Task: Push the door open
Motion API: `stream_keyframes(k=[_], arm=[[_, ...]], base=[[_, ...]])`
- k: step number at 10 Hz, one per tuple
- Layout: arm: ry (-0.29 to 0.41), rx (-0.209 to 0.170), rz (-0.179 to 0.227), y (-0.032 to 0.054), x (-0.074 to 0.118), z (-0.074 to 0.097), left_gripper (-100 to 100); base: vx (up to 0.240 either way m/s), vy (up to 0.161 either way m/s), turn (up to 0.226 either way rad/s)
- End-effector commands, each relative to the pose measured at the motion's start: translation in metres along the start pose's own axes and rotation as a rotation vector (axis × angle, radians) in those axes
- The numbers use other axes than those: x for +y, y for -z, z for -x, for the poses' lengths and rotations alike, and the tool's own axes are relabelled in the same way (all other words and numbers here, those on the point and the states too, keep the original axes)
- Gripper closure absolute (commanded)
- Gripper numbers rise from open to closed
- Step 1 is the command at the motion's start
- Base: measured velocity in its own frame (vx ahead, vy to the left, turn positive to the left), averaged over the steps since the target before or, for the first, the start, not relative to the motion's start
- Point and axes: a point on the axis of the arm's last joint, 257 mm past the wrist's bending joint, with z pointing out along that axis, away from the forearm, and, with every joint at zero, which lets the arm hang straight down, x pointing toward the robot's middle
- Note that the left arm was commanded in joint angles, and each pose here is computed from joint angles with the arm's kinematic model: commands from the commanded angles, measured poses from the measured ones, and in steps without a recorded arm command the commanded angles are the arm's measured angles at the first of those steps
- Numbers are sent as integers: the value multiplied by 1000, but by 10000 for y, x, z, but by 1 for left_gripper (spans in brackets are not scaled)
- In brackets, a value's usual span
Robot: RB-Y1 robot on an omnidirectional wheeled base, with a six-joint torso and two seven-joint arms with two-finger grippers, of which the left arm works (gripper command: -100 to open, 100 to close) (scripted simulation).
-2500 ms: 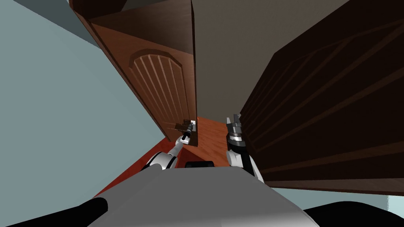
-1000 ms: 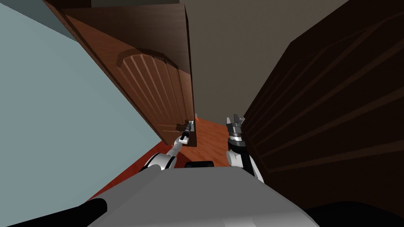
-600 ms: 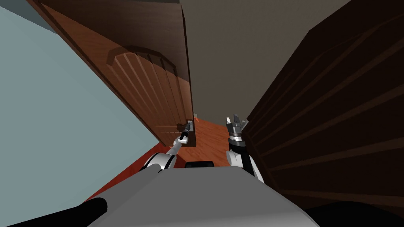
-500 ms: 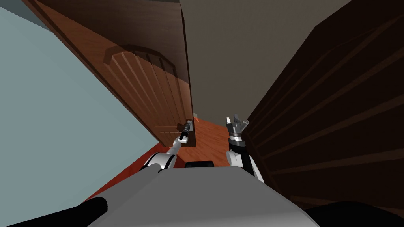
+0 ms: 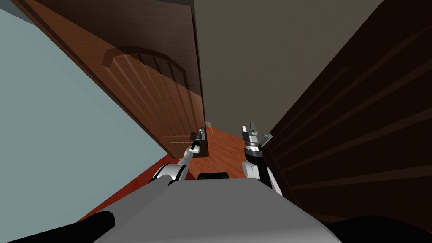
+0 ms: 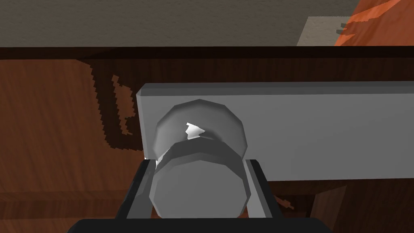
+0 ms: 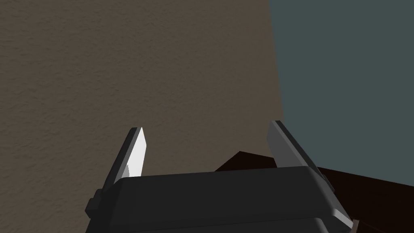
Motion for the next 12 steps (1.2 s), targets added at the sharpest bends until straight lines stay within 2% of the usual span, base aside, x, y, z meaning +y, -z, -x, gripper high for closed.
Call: stream_keyframes(k=[1, 12], arm=[[-3, -33, -10, -11, -52, 198, 100], [10, -134, -4, 17, -38, 627, 100]], base=[[149, -137, 60], [154, -111, 72]])
